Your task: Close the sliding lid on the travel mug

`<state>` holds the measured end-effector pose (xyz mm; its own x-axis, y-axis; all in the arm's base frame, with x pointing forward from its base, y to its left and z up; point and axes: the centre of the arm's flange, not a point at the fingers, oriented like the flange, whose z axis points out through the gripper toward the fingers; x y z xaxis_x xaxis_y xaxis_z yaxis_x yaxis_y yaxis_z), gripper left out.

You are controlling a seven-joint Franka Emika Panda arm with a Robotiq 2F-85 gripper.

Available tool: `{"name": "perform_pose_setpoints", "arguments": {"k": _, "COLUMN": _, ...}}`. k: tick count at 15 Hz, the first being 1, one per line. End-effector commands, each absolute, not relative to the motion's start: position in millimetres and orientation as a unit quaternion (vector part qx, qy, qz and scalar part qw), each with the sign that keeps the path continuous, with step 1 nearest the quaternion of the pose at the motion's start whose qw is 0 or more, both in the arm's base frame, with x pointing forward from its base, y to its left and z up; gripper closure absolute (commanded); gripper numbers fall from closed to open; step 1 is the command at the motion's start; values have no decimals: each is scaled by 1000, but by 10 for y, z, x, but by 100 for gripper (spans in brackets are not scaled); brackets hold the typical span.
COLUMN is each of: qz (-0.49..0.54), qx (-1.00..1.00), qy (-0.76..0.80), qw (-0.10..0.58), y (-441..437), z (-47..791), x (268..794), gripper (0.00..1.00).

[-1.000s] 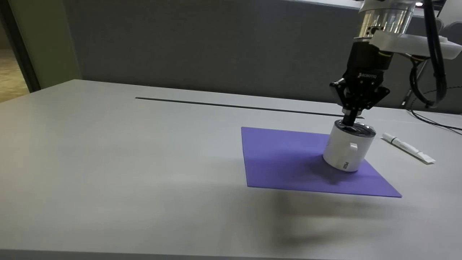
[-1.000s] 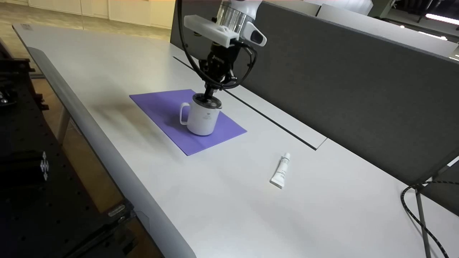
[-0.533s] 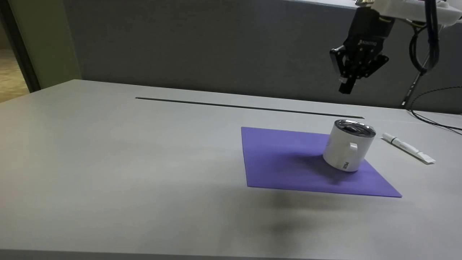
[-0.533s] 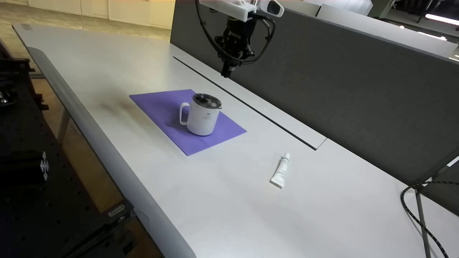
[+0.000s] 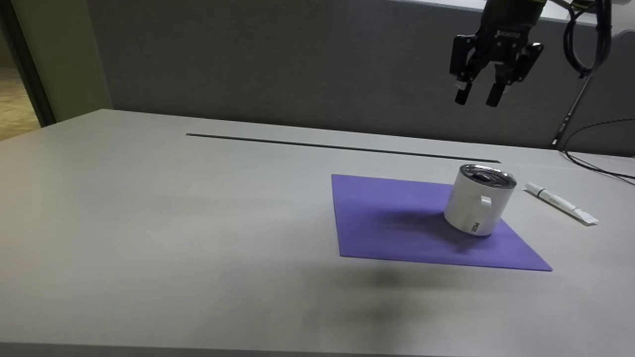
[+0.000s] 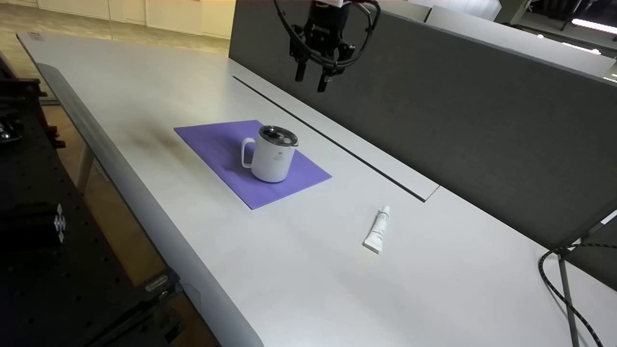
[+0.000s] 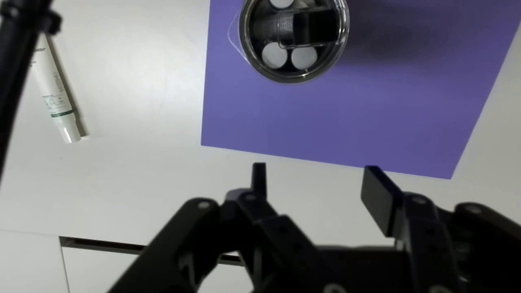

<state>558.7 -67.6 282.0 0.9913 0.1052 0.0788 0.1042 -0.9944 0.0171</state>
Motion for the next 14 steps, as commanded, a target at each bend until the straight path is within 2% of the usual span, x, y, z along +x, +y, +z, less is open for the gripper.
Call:
{"name": "perform_pose_setpoints", "arguments": {"k": 1, "qz": 35, "qx": 997, "qy": 61, "qw": 13, "y": -678, "z": 2904, "x": 5598, "gripper": 5}}
{"name": "perform_pose_setpoints", "arguments": {"k": 3, "qz": 34, "qx": 997, "qy": 64, "qw": 14, "y": -678, "z": 2899, "x": 5594, "gripper": 0}}
{"name": "perform_pose_setpoints", "arguments": {"k": 14, "qz": -4, "qx": 996, "qy": 85, "qw": 9, "y": -668, "z": 2754, "x": 5509, "gripper": 0}}
